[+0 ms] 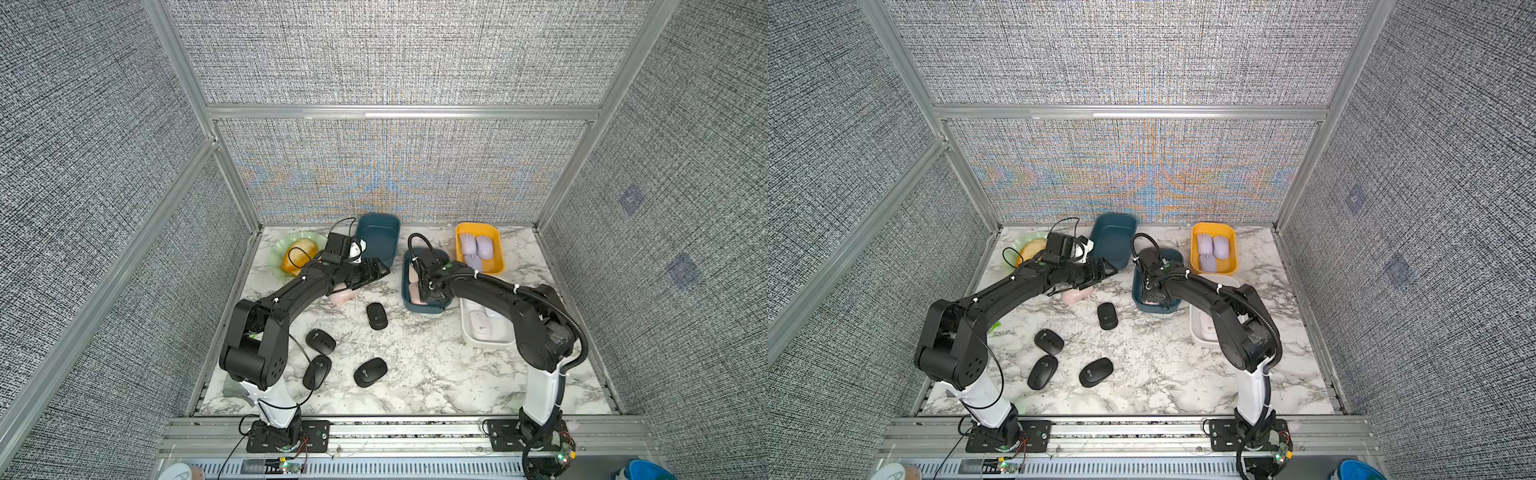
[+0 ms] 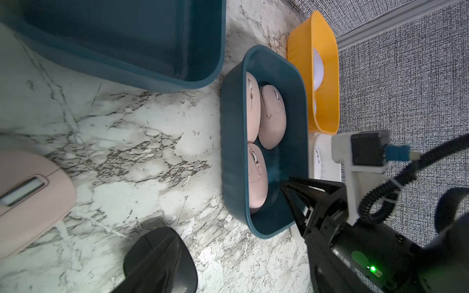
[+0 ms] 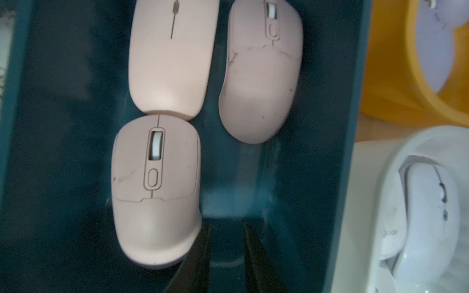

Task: Place the mice by color into the storage box
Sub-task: Adjust the mouse in the storage box.

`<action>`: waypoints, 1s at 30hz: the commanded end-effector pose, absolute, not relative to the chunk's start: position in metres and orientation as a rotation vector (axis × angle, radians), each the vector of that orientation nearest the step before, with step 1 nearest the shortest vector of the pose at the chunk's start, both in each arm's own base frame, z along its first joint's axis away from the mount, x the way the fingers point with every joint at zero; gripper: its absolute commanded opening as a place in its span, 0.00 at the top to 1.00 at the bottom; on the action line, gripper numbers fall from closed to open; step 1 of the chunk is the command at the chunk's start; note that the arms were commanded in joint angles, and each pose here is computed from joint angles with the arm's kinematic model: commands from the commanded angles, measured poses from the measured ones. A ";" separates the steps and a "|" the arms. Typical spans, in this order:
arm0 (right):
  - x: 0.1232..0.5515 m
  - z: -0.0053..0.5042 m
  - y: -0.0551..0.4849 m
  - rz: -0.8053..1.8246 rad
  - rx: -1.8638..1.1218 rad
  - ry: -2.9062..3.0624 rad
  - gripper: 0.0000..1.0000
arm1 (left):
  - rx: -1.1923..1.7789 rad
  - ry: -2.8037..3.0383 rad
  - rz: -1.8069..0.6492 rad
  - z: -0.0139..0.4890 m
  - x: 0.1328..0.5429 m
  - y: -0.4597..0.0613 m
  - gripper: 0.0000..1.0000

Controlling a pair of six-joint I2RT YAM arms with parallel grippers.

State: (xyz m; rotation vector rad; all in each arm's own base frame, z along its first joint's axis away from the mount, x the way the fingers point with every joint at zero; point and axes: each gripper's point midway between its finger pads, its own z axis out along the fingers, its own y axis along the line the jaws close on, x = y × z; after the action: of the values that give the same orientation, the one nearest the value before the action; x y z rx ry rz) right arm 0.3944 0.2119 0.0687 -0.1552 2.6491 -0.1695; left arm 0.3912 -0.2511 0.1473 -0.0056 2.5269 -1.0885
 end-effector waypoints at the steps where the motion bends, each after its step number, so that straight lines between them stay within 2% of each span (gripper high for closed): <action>1: 0.394 0.061 0.215 -0.208 -0.210 2.656 0.73 | 0.013 2.516 -1.062 0.150 0.393 -0.249 0.19; 10: 0.396 0.062 0.228 -0.174 -0.233 2.648 0.73 | 0.012 2.529 -1.045 0.146 0.395 -0.248 0.19; 17: 0.389 0.099 0.221 -0.125 -0.189 2.613 0.72 | 0.032 2.517 -1.036 0.151 0.395 -0.248 0.19; 23: 0.380 0.131 0.207 -0.077 -0.099 2.543 0.65 | 0.048 2.480 -0.960 0.159 0.401 -0.241 0.19; 30: 0.378 0.145 0.206 -0.023 -0.075 2.535 0.53 | -0.027 2.476 -0.852 0.153 0.417 -0.214 0.19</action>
State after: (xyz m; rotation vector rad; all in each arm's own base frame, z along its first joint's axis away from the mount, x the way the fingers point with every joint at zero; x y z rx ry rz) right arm 0.3801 0.2030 0.1418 -0.0952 2.5273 -0.0523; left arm 0.4114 -0.2268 0.1570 0.0019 2.4687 -0.9073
